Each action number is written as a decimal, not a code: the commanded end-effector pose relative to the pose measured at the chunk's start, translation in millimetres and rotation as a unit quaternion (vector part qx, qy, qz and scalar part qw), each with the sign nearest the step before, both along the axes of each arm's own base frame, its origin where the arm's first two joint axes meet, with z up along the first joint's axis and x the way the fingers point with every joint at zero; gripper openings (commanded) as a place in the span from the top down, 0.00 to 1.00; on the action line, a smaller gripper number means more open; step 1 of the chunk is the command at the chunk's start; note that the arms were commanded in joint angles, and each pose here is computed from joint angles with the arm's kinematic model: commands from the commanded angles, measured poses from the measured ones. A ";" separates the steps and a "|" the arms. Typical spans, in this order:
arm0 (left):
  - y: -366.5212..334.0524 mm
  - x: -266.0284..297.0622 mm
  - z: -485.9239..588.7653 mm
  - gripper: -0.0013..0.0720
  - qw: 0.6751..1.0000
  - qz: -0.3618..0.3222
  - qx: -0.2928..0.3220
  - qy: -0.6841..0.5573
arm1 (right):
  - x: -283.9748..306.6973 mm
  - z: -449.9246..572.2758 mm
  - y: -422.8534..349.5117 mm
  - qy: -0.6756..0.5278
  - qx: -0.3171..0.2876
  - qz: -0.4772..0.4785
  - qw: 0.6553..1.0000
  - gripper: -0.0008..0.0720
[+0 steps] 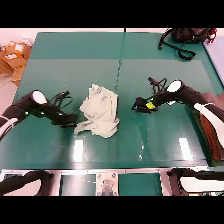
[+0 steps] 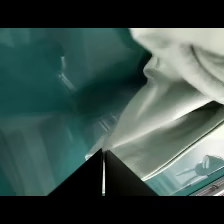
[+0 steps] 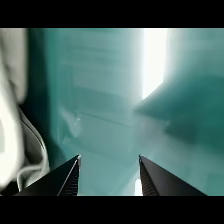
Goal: Fold the shirts.
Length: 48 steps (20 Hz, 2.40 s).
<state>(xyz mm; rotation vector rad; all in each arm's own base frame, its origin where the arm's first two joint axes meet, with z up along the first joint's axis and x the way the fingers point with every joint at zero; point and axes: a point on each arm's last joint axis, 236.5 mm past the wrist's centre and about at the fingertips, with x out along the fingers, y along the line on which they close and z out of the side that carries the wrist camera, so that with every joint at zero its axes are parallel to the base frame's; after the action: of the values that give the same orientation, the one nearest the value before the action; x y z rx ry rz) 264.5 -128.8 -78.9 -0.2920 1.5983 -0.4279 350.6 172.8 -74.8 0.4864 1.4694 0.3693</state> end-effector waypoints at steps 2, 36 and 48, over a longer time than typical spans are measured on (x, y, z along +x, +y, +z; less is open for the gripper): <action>32.0 -3.7 -0.8 0.95 1.000 -0.002 0.024 0.006 | 6.4 -7.3 62.6 -0.024 0.047 0.002 0.999 0.40; 17.1 53.1 507.3 0.96 0.806 0.054 -0.192 -0.557 | -14.6 486.0 -77.4 -0.562 0.020 0.018 0.827 0.97; 64.8 216.4 386.2 0.95 0.863 0.099 -0.155 -0.471 | -19.1 302.3 -76.9 -0.364 0.057 -0.009 0.930 0.97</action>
<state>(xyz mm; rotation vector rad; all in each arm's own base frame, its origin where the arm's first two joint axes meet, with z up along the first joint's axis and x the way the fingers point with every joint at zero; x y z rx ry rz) 433.6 -53.6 363.2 -0.3385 0.4221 -0.4824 319.9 94.6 305.9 0.3039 0.5919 0.5652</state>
